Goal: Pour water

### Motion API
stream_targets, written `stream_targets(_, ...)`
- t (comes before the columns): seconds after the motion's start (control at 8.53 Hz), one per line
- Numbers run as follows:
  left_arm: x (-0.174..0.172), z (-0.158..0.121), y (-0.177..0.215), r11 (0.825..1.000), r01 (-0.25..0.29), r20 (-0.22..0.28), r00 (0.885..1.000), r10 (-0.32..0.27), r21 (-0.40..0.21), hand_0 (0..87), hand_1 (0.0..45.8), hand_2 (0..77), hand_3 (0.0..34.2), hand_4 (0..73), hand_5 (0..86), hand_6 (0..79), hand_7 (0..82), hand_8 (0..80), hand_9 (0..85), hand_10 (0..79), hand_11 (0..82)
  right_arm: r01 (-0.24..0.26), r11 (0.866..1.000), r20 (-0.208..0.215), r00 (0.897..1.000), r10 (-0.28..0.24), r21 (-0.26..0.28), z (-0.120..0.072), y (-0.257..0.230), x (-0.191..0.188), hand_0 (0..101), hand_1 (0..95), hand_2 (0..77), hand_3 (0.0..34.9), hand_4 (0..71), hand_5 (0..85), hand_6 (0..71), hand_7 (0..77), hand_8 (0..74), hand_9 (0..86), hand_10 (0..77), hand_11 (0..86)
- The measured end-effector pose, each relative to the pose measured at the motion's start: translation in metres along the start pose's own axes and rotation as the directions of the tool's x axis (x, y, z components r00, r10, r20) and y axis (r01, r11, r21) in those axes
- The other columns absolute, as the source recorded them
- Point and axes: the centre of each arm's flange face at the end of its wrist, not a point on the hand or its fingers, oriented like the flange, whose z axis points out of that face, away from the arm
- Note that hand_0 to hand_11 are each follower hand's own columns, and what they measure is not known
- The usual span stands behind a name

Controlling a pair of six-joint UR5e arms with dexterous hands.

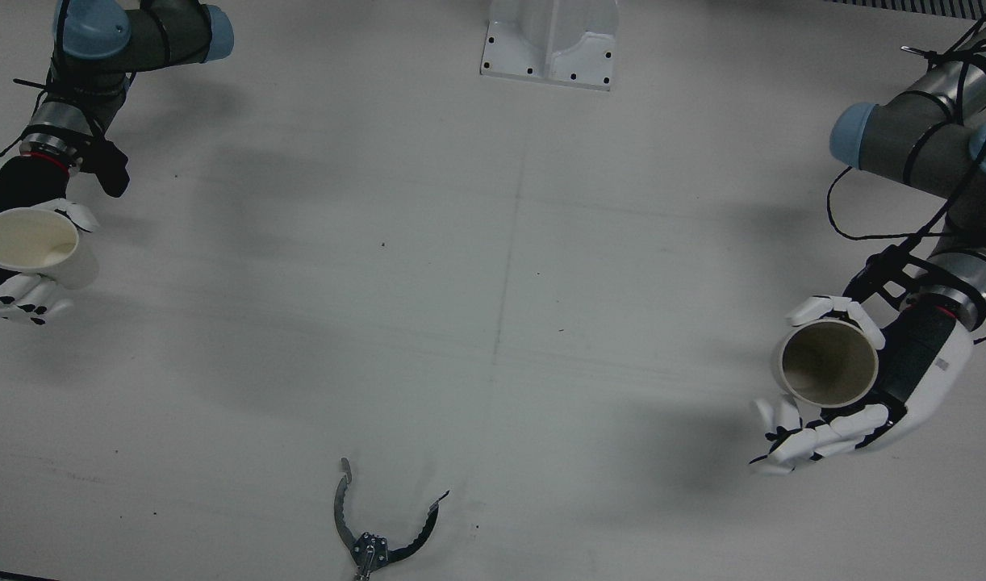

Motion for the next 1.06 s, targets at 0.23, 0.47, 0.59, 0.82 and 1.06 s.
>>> stream_targets(0.23,-0.074,0.056,0.067,0.996,0.004,0.071,0.997,0.003,-0.085,42.7,10.4,44.7,0.0,31.1,0.0,26.2,65.4,30.5,48.0,11.4,18.0,0.004,1.0,0.011,1.0,-0.004,-0.005,0.007,-0.002,-0.013,50,2.7,27.3,0.0,15.8,68.2,52.9,59.5,50.2,66.5,35.5,50.7)
stream_targets(0.47,-0.148,0.08,0.128,0.987,0.019,0.131,0.991,0.002,-0.158,42.7,10.4,44.7,0.0,31.1,0.0,26.2,65.4,29.5,46.4,11.4,18.0,0.004,1.0,0.015,1.0,-0.004,-0.012,0.011,0.005,-0.014,50,2.7,27.3,0.0,15.8,68.2,52.4,57.8,49.1,66.0,33.3,49.1)
stream_targets(0.59,-0.183,0.079,0.147,0.984,0.042,0.166,0.986,-0.012,-0.174,42.8,10.4,44.7,0.0,31.1,0.0,26.2,65.4,29.5,46.9,11.4,18.0,0.02,1.0,0.017,1.0,-0.019,-0.022,0.02,0.025,-0.012,50,2.7,27.3,0.0,15.8,68.2,53.5,57.3,49.1,66.0,34.4,49.6)
stream_targets(0.82,-0.214,0.08,0.16,0.982,0.062,0.195,0.981,-0.027,-0.18,42.3,10.4,44.7,0.0,31.1,0.0,26.2,65.4,29.5,46.9,11.4,18.0,0.118,0.986,0.039,0.993,-0.115,-0.116,0.047,0.152,-0.004,50,2.7,27.3,0.0,15.8,68.2,54.5,56.7,49.1,63.8,39.3,56.2)
stream_targets(1.06,-0.219,0.08,0.161,0.981,0.069,0.2,0.979,-0.033,-0.179,42.1,10.4,44.7,0.0,31.1,0.0,26.7,64.4,29.5,46.9,11.4,18.0,0.222,0.95,0.09,0.974,-0.206,-0.222,0.048,0.256,-0.013,42,2.7,30.5,0.0,15.8,68.2,60.5,55.6,55.6,64.9,43.1,61.6)
